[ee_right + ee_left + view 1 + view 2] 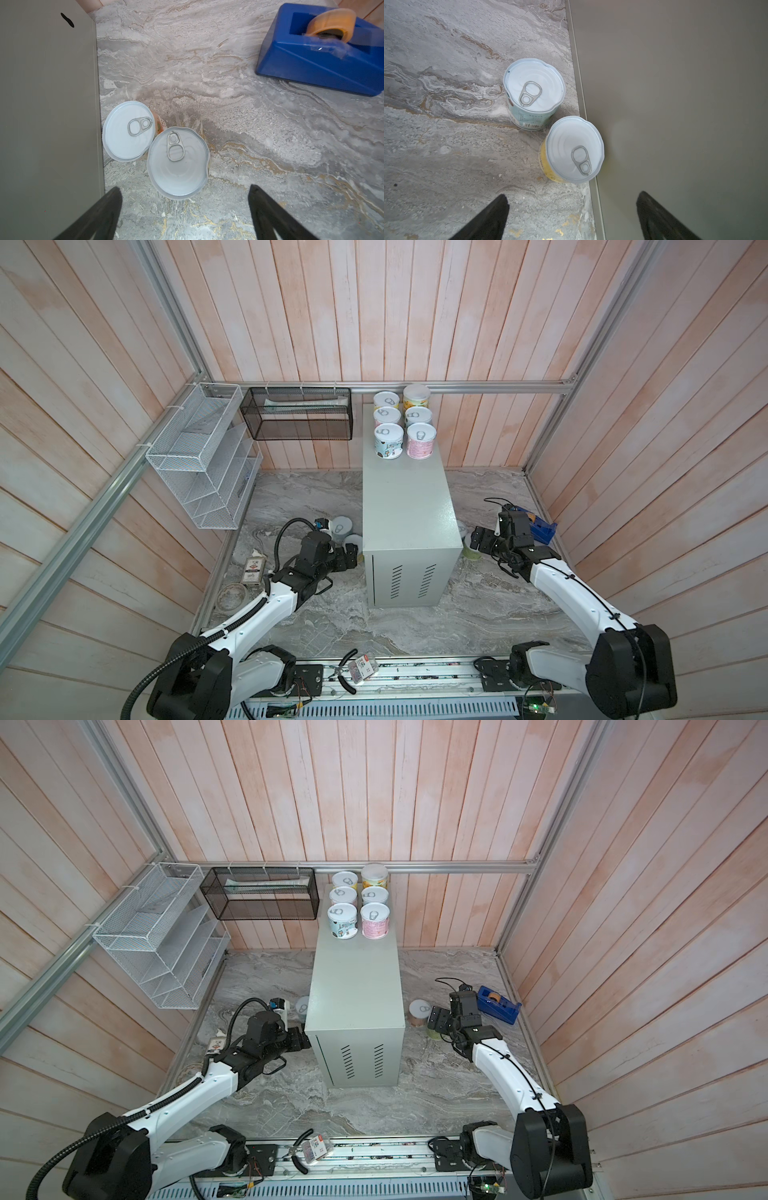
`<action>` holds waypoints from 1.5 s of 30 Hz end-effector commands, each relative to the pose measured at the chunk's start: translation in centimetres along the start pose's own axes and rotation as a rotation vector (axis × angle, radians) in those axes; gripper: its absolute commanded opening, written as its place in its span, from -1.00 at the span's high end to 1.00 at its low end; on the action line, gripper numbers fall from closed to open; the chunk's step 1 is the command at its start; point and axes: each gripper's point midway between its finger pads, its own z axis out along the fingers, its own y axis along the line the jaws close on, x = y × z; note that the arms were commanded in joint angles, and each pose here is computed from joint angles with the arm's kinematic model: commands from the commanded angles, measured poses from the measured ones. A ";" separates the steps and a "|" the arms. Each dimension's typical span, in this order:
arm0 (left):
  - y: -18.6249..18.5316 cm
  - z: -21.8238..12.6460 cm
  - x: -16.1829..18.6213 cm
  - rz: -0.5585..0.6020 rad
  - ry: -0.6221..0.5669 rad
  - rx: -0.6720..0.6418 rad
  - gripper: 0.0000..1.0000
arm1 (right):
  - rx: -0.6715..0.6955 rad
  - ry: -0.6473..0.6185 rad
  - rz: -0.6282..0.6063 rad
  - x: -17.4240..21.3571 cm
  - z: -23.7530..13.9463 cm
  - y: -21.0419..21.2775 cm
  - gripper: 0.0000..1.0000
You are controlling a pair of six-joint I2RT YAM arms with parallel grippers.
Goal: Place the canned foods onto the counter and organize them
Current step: 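Lower the right gripper onto the green can on the floor, then close the right gripper on the green can and lift it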
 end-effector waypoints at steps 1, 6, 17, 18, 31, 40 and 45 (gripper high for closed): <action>-0.1 -0.2 -0.4 -0.002 -0.018 0.010 -0.96 | -0.002 0.009 0.013 0.1 0.9 0.0 -0.87; -0.2 -0.1 -0.4 0.002 -0.015 0.011 -0.96 | 0.016 0.061 -0.008 0.9 2.6 -0.1 -0.83; -0.1 0.2 -0.3 0.011 -0.012 0.009 -0.96 | -0.001 0.114 -0.019 1.7 5.2 0.5 -0.79; -0.1 0.2 -0.3 0.011 -0.013 0.009 -0.96 | -0.002 0.117 -0.020 1.7 5.4 0.5 -0.79; -0.2 0.3 -0.3 0.009 -0.011 0.013 -0.96 | 0.061 0.133 -0.055 1.1 8.6 0.0 -0.65; -0.1 0.3 -0.2 0.012 -0.010 0.006 -0.95 | 0.057 0.182 -0.063 2.4 9.1 0.0 -0.63; 0.0 0.5 -0.1 0.011 -0.005 0.007 -0.95 | 0.088 0.212 -0.072 3.3 9.8 -0.7 -0.63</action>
